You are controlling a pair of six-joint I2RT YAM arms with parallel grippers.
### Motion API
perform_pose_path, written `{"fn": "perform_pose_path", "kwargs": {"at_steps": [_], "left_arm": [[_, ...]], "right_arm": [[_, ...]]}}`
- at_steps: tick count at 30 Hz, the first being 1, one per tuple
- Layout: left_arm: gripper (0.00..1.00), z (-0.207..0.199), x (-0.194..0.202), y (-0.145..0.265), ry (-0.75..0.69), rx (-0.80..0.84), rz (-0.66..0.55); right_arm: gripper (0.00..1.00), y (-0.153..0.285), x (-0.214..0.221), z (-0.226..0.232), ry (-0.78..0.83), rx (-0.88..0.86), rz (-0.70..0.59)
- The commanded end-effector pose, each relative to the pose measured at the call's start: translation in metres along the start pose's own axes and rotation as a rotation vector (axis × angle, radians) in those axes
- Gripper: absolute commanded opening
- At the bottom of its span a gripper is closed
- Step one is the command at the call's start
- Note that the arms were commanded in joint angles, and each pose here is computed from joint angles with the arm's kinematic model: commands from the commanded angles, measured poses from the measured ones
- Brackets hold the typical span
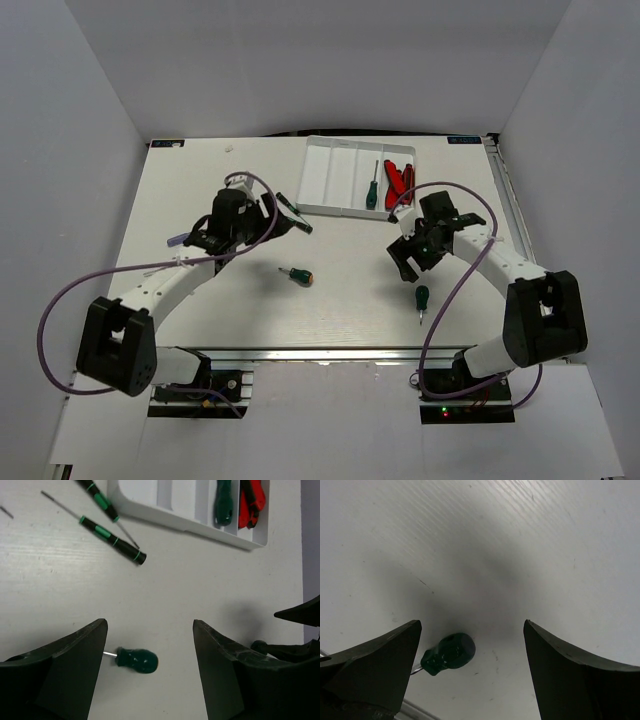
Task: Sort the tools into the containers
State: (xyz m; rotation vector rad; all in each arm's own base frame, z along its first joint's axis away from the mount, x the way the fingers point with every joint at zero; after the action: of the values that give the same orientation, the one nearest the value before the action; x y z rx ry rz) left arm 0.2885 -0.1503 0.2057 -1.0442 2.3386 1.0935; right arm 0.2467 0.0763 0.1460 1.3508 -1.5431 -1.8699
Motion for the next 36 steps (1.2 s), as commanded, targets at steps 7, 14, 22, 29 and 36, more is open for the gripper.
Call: {"fn": "perform_pose_path", "kwargs": {"at_steps": [7,14,22,29,36], "left_arm": [[0.81,0.013,0.013,0.029,0.084,-0.046,-0.078],[0.82,0.017,0.016,0.035,0.088,-0.05,-0.082],[0.82,0.019,0.02,0.044,0.096,-0.052,-0.089],[0.82,0.019,0.022,0.049,0.104,-0.044,-0.092],[0.82,0.021,0.024,0.055,0.109,-0.045,-0.105]], "right_arm": [[0.89,0.004,0.007,0.018,-0.267,-0.023,0.093],[0.89,0.0,0.02,0.029,-0.322,-0.065,0.142],[0.88,-0.007,0.026,0.023,-0.376,-0.049,0.212],[0.86,-0.013,0.029,0.022,-0.392,-0.05,0.257],[0.81,-0.023,0.032,0.022,-0.419,-0.088,0.327]]}}
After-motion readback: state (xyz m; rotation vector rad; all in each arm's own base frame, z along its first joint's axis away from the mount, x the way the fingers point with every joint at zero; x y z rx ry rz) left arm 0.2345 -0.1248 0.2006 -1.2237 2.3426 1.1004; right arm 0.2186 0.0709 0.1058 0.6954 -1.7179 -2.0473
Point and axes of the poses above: each gripper's point midway between its finger pads, its own y axis back along the fingers, its own z axis along the line the jaws close on, x = y × z, the point moved 9 cm from there along y, back along the fingers, and after that the axes turned 9 degrees about y, right-handed, at the moved point
